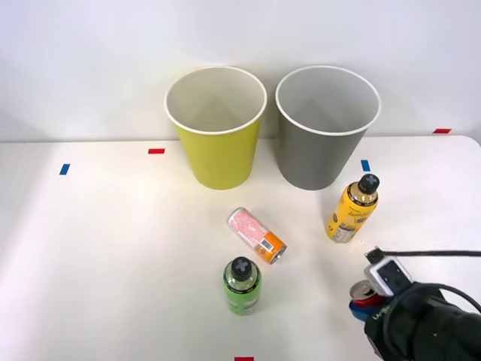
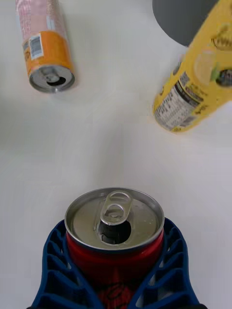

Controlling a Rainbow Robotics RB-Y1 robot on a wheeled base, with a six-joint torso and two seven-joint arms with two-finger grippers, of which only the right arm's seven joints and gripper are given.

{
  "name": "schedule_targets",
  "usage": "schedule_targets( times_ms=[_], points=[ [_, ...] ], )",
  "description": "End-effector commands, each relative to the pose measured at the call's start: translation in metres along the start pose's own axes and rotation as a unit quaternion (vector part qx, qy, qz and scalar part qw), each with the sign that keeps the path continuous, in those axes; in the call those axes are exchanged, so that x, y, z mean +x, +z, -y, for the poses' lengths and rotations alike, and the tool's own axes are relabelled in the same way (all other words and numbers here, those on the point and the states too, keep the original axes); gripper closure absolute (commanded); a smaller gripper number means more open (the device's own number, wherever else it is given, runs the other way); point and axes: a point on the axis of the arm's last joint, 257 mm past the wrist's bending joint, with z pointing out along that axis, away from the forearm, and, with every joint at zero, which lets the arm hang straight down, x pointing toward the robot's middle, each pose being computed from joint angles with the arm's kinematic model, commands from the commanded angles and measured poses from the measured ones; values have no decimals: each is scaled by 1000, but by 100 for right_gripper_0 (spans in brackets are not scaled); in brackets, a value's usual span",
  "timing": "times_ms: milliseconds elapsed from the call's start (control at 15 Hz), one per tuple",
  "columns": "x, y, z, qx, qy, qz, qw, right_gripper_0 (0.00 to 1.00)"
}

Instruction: Put cans in the gray bin, plastic bottles in the light green bin

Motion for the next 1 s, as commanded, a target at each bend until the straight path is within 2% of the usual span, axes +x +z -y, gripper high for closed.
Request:
schedule_targets(
  times_ms=[67, 200, 333, 533, 800, 1000],
  points=[
    [11, -11, 20, 31, -9, 15, 999, 100],
    [-6, -18, 24, 42, -6, 66, 997, 100],
    [-42, -29, 19, 35, 15, 148, 988, 100],
    [-98, -55, 14, 14, 47, 269, 962, 100],
    [-142, -82, 19, 5, 66, 357, 932, 100],
    [-176, -104, 25, -15, 111, 422, 900, 100]
  ],
)
